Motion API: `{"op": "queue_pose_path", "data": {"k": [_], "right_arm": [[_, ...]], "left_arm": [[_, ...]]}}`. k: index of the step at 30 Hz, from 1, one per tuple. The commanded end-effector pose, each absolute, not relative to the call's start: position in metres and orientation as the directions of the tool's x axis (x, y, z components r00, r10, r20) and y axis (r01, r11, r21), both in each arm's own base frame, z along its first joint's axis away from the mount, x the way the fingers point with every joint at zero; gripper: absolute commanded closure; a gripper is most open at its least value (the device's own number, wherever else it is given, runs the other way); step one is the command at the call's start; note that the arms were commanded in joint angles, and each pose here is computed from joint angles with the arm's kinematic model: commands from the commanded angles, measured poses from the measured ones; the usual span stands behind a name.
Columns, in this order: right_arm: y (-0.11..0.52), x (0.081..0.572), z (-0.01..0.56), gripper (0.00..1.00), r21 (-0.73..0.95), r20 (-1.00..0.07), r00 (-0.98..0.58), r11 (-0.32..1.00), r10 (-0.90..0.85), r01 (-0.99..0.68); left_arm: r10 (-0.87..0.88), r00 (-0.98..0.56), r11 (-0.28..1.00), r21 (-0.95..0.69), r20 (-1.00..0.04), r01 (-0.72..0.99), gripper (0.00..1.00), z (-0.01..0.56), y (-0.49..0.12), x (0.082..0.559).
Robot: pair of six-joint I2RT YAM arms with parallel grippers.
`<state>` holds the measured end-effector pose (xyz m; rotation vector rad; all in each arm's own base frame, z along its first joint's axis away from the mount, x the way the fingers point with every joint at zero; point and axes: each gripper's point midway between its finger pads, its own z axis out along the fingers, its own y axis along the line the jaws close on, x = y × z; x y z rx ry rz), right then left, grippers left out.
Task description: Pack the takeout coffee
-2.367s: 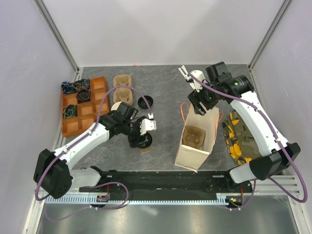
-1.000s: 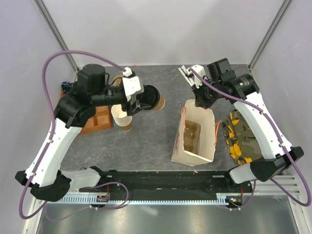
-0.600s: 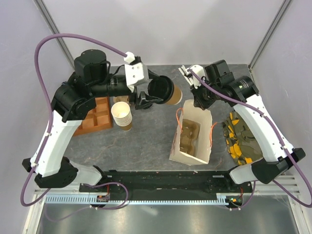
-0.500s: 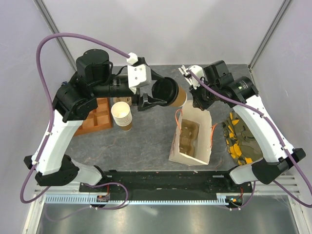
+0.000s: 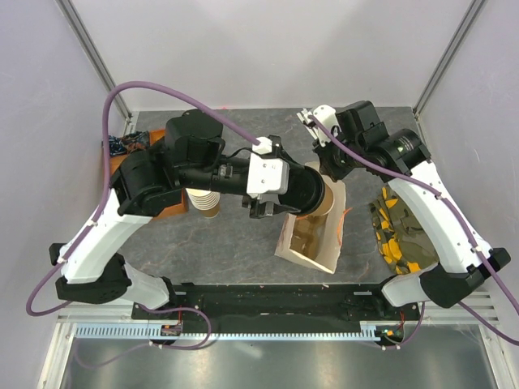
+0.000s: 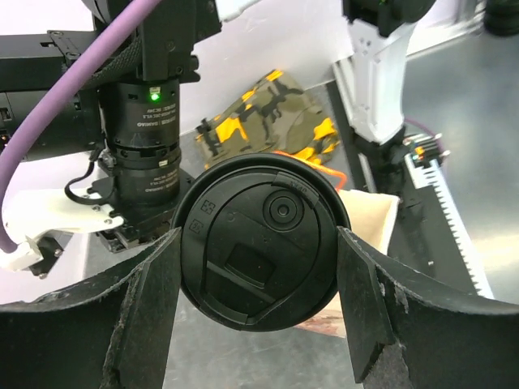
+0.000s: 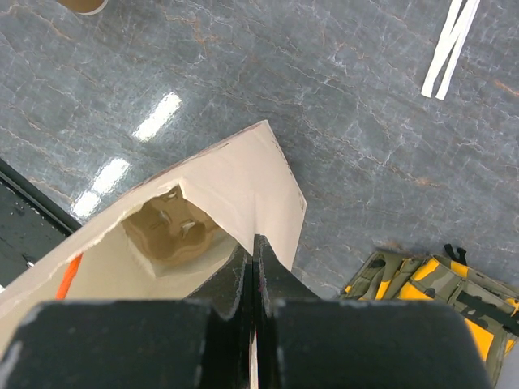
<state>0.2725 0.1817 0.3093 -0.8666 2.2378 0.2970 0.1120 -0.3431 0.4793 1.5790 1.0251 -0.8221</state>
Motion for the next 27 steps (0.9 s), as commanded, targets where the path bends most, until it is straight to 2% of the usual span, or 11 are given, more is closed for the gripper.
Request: {"op": "queue_pose_path", "data": {"k": [1, 5, 17, 21, 27], "right_arm": [[0.181, 0.275, 0.332, 1.0, -0.065, -0.746, -0.487, 0.777, -0.455, -0.627], [0.18, 0.275, 0.326, 1.0, -0.072, -0.733, -0.494, 0.777, -0.467, -0.626], [0.18, 0.287, 0.326, 1.0, -0.111, -0.729, -0.494, 0.793, -0.474, -0.599], [0.183, 0.286, 0.333, 1.0, -0.096, -0.742, -0.484, 0.788, -0.464, -0.609], [0.189, 0.272, 0.339, 1.0, -0.047, -0.76, -0.47, 0.76, -0.449, -0.649]], "left_arm": [[0.221, 0.554, -0.064, 0.555, -0.803, 0.829, 0.7, 0.489, -0.347, 0.122], [0.204, 0.636, -0.005, 0.649, -0.744, 0.761, 0.7, 0.516, -0.347, 0.131], [0.139, 0.645, -0.037, 0.647, -0.751, 0.761, 0.69, 0.529, -0.35, 0.11], [0.186, 0.659, -0.062, 0.661, -0.729, 0.748, 0.7, 0.511, -0.351, 0.113], [0.348, 0.613, -0.133, 0.61, -0.709, 0.781, 0.71, 0.438, -0.353, 0.125]]}}
